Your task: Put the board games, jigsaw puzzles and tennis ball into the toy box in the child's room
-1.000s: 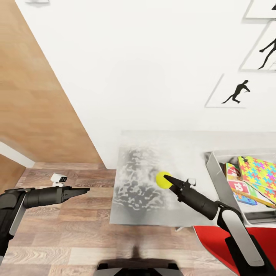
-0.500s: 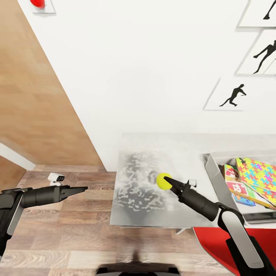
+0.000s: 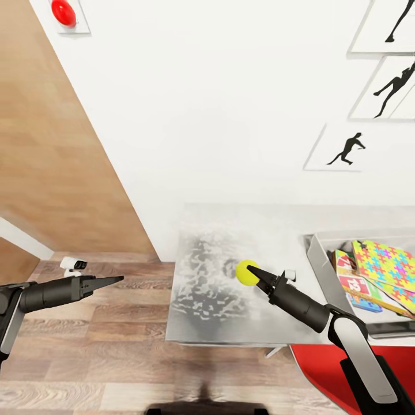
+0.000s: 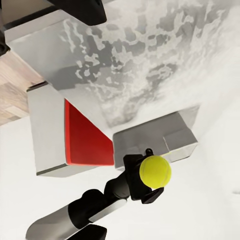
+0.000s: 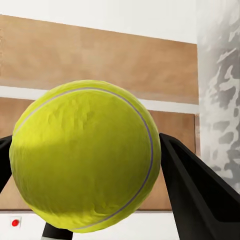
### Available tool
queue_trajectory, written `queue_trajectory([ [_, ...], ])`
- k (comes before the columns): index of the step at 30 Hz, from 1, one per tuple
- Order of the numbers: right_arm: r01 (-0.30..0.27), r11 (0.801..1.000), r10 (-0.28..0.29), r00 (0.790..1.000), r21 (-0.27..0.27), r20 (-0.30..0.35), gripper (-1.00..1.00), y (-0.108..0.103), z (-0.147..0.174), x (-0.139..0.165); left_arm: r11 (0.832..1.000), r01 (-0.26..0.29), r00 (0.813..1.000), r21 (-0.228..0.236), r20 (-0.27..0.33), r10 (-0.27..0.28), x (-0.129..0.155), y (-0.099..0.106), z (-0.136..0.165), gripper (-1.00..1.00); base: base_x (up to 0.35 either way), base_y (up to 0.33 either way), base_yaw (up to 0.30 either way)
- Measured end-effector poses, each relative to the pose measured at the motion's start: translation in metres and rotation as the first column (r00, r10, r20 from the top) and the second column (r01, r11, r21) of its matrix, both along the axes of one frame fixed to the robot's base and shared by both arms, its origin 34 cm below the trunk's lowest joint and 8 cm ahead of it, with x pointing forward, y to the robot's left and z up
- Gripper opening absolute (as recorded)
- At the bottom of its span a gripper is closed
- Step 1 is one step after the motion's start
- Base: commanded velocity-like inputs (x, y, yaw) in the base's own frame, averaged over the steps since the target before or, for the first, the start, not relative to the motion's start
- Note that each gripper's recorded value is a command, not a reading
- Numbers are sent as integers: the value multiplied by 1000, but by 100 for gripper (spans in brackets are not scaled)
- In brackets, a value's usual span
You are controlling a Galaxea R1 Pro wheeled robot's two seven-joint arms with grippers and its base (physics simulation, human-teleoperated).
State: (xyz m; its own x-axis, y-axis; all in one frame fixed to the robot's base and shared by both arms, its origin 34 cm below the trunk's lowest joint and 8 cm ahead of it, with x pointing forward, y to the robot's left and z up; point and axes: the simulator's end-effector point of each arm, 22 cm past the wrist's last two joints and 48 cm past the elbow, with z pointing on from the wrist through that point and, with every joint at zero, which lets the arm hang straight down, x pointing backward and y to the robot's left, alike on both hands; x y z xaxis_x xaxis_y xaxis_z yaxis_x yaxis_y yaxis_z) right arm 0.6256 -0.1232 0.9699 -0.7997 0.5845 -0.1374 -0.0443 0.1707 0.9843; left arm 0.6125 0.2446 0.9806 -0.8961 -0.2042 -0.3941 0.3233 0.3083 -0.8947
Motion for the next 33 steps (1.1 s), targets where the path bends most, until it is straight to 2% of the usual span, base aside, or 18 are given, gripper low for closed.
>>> queue_trajectory([
  [33, -1, 1000, 1, 999, 1, 54, -100, 1, 28, 1, 1000, 2, 999, 4, 52, -3, 0, 0, 27, 100, 0, 0, 0],
])
